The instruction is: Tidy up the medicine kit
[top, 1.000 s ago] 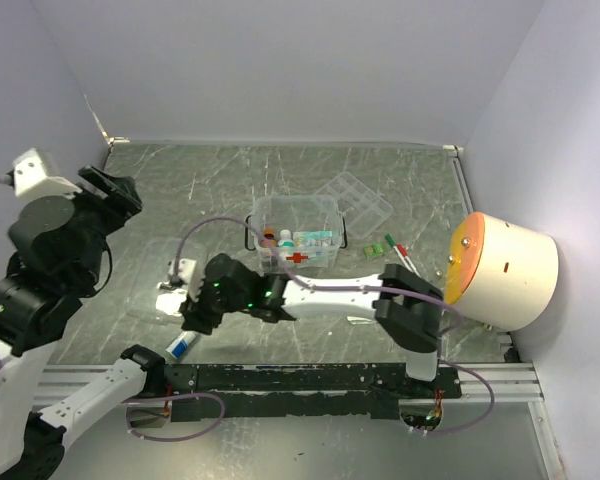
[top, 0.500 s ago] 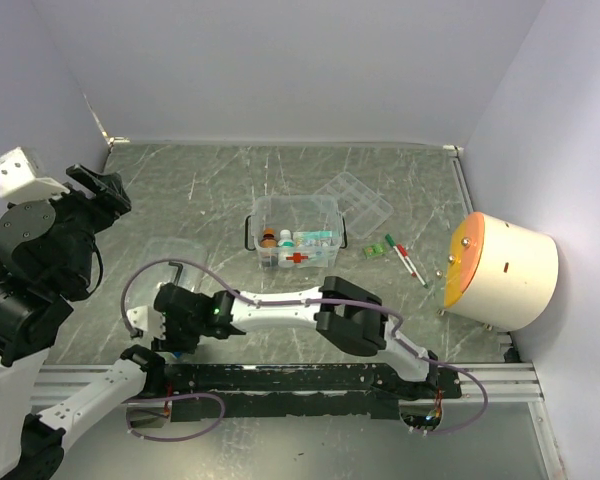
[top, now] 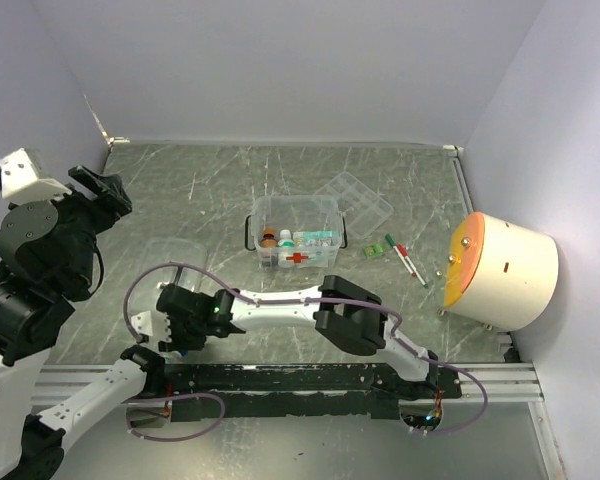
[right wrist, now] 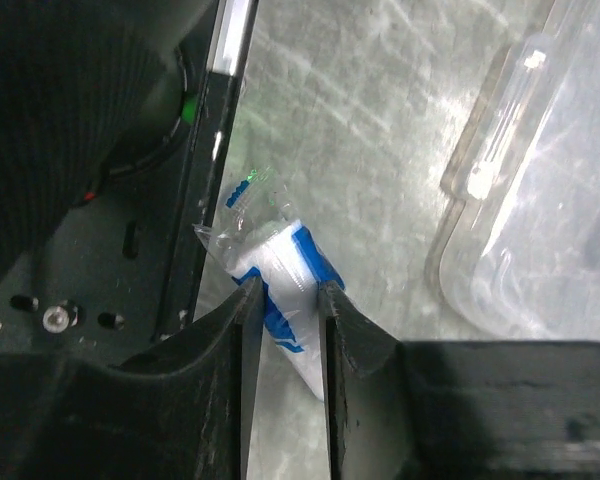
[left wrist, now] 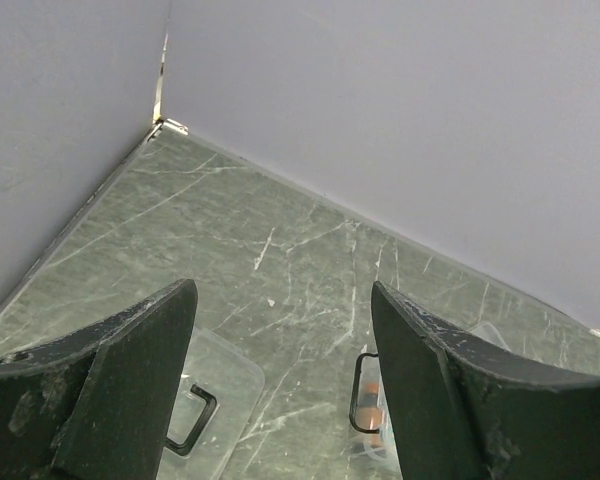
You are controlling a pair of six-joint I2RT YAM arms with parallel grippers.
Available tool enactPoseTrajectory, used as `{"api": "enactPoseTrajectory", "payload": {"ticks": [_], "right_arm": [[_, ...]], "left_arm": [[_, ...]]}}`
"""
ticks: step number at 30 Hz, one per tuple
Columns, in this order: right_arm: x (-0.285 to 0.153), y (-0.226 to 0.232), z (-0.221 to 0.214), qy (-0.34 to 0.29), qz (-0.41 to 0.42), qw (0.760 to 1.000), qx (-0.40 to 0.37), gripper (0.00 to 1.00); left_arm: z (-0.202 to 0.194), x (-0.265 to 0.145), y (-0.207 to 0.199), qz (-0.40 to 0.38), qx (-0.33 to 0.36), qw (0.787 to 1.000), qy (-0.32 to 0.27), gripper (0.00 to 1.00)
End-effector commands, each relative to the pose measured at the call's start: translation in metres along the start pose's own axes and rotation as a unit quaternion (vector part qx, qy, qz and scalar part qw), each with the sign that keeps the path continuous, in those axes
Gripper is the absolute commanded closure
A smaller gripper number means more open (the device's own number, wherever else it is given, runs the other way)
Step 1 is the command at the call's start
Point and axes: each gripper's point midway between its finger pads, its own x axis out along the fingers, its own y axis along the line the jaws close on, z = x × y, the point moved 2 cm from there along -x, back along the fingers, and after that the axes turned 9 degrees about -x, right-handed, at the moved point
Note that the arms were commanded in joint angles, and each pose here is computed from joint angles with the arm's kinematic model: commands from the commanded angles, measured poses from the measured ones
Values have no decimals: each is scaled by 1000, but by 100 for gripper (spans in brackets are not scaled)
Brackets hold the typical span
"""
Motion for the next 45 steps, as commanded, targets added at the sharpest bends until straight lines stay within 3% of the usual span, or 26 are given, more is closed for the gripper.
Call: {"api": "enactPoseTrajectory", "payload": {"ticks": [1, 9, 11, 17, 21, 29, 39, 42, 45], "right_arm": [[-17, 12, -40, 61, 6, 997, 37, 75], [-56, -10, -73, 56, -33, 977, 204, 79], [-67, -16, -72, 41, -43, 972, 229, 75], [-102, -27, -40, -32, -54, 978, 197, 50], [-109, -27, -45, -27, -47, 990, 130, 44], [-99, -23, -81, 51, -11, 996, 66, 47], [-77, -28, -99, 74, 5, 995, 60, 50], [-77, -30, -102, 77, 3, 995, 61, 54], [-79, -36, -101, 82, -10, 994, 73, 71]], "left_arm": [[2, 2, 2, 7, -1, 1000, -10, 19], [-6, 5, 1, 7, -1, 1000, -2, 19], [-7, 6, 1, 6, -1, 1000, -1, 19], [-11, 9, -1, 6, 1, 1000, 4, 19], [-12, 10, -1, 8, 4, 1000, 6, 19], [-13, 10, 1, 10, 6, 1000, 6, 18], [-19, 14, -3, 5, 10, 1000, 15, 18], [-21, 15, -3, 5, 10, 1000, 16, 18], [-23, 16, -3, 6, 10, 1000, 18, 19]]}}
